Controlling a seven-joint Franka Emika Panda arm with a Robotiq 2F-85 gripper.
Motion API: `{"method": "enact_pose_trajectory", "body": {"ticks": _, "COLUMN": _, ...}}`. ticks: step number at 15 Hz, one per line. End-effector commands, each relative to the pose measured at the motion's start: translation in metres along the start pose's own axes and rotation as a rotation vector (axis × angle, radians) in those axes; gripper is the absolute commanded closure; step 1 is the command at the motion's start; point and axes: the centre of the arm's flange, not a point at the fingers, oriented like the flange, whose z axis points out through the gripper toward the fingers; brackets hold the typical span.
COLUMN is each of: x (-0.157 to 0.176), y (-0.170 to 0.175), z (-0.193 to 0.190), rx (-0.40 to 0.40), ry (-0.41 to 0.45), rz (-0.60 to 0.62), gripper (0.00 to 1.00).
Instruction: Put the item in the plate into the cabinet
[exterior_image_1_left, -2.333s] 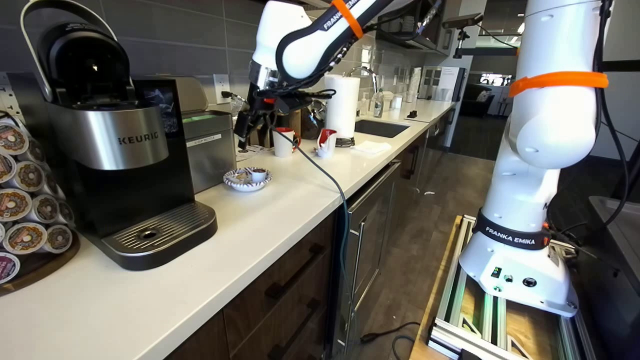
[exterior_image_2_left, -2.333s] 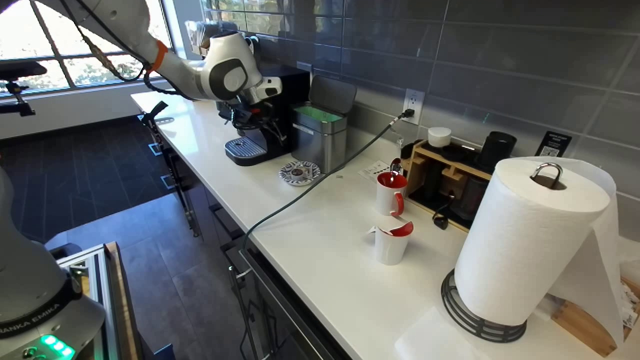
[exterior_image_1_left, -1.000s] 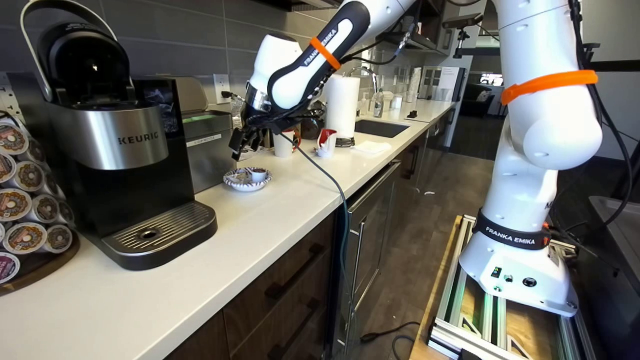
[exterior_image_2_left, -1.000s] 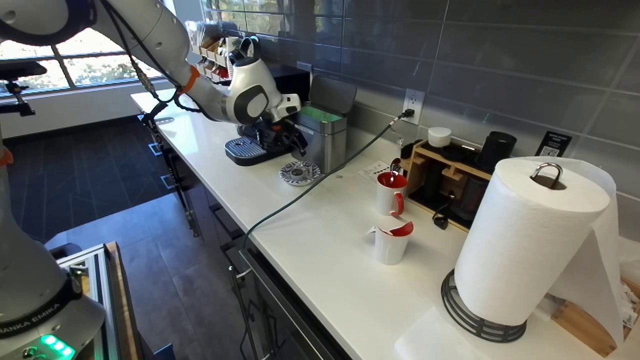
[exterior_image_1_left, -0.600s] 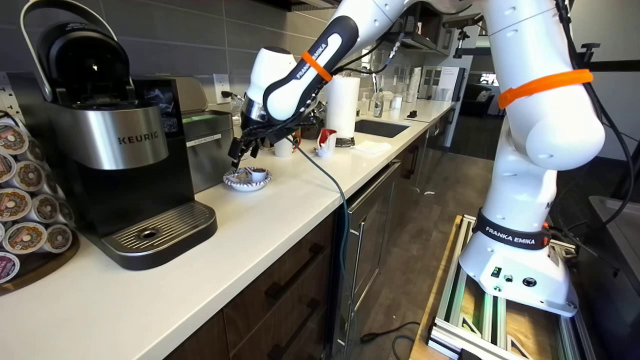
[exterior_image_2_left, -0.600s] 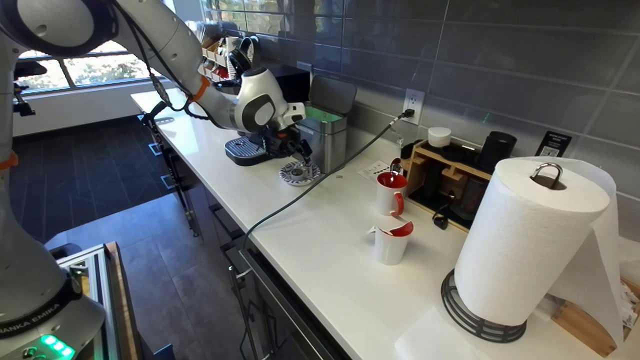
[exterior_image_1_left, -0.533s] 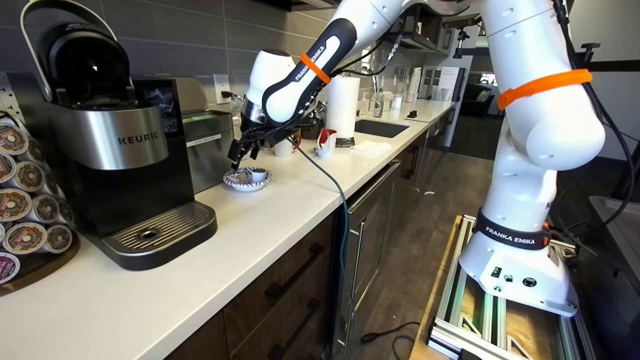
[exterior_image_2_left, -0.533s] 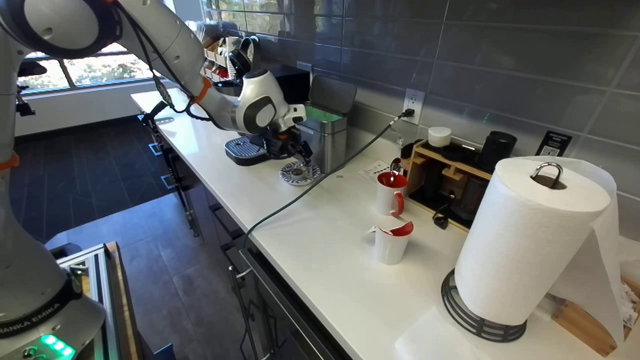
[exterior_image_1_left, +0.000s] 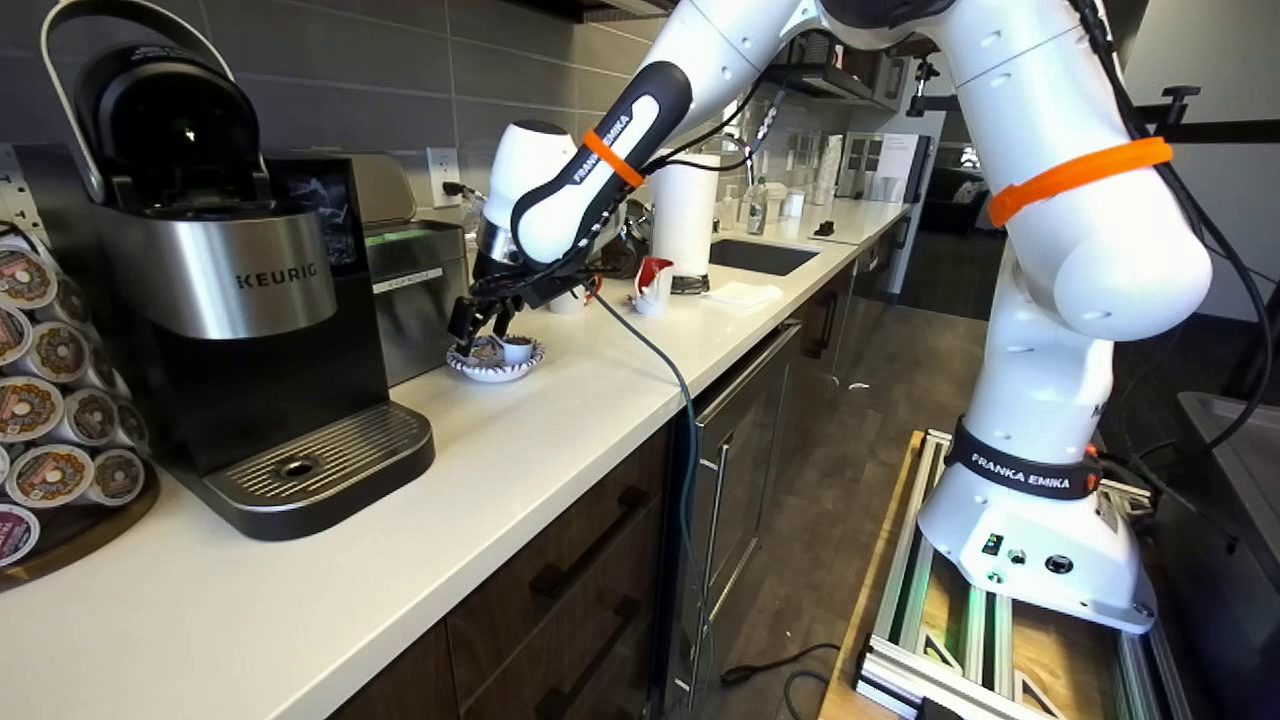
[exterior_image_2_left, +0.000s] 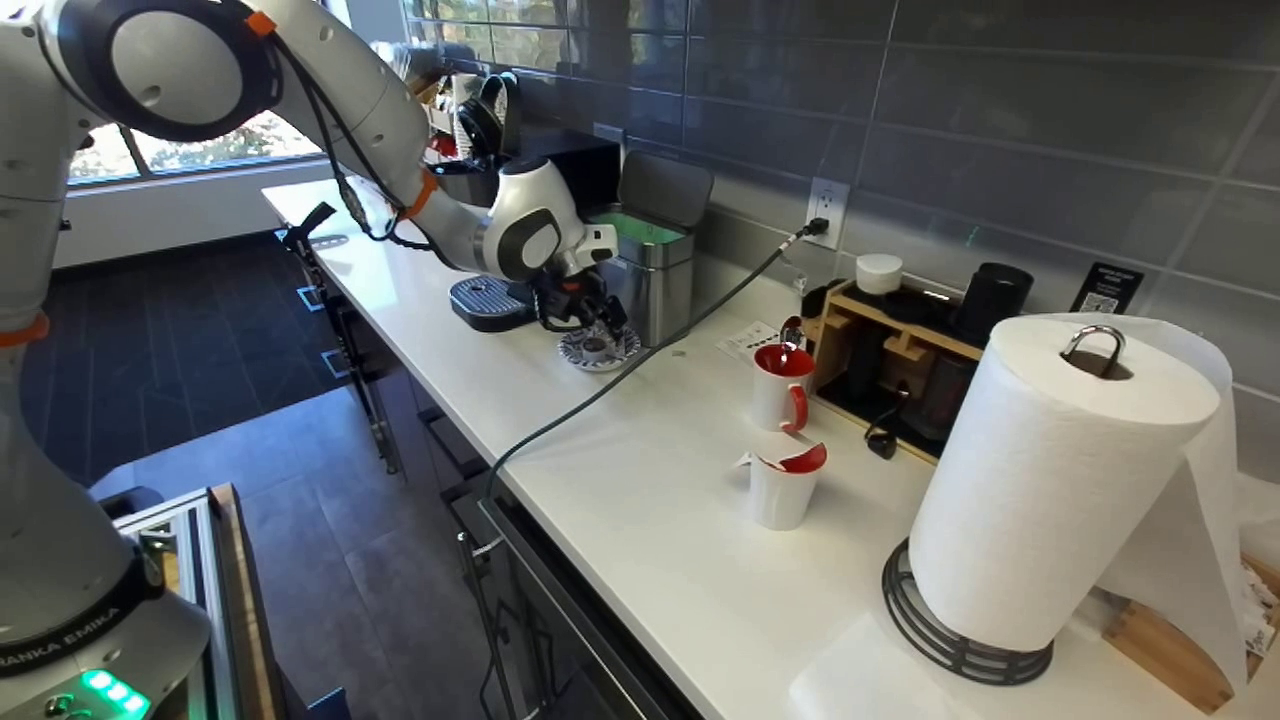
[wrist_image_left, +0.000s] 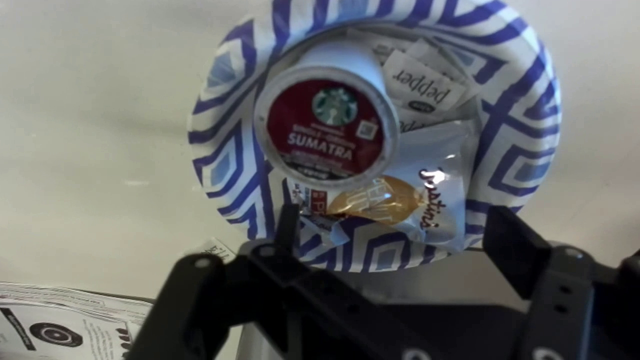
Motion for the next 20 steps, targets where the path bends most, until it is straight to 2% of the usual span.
{"method": "enact_pose_trajectory", "body": {"ticks": 1, "x": 0.008, "y": -0.002, "z": 0.013, "rx": 0.004, "ry": 0.026, "rz": 0.019, "gripper": 0.09}}
{"method": "enact_pose_trajectory", "body": {"ticks": 5, "x": 0.01, "y": -0.001, "z": 0.02, "rx": -0.008, "ry": 0.021, "rz": 0.013, "gripper": 0.15}}
{"method": "enact_pose_trajectory", "body": {"ticks": 9, "x": 0.011, "y": 0.002, "z": 0.023, "rx": -0.025, "ry": 0.02, "rz": 0.009, "gripper": 0.55}}
{"method": "enact_pose_trajectory", "body": {"ticks": 14, "x": 0.013, "y": 0.003, "z": 0.023, "rx": -0.035, "ry": 0.022, "rz": 0.0, "gripper": 0.94}}
{"method": "enact_pose_trajectory", "body": {"ticks": 16, "x": 0.012, "y": 0.003, "z": 0.024, "rx": -0.038, "ry": 0.02, "rz": -0.002, "gripper": 1.0}}
{"method": "enact_pose_trajectory", "body": {"ticks": 20, "x": 0.012, "y": 0.004, "z": 0.02, "rx": -0.041, "ry": 0.016, "rz": 0.002, "gripper": 1.0}}
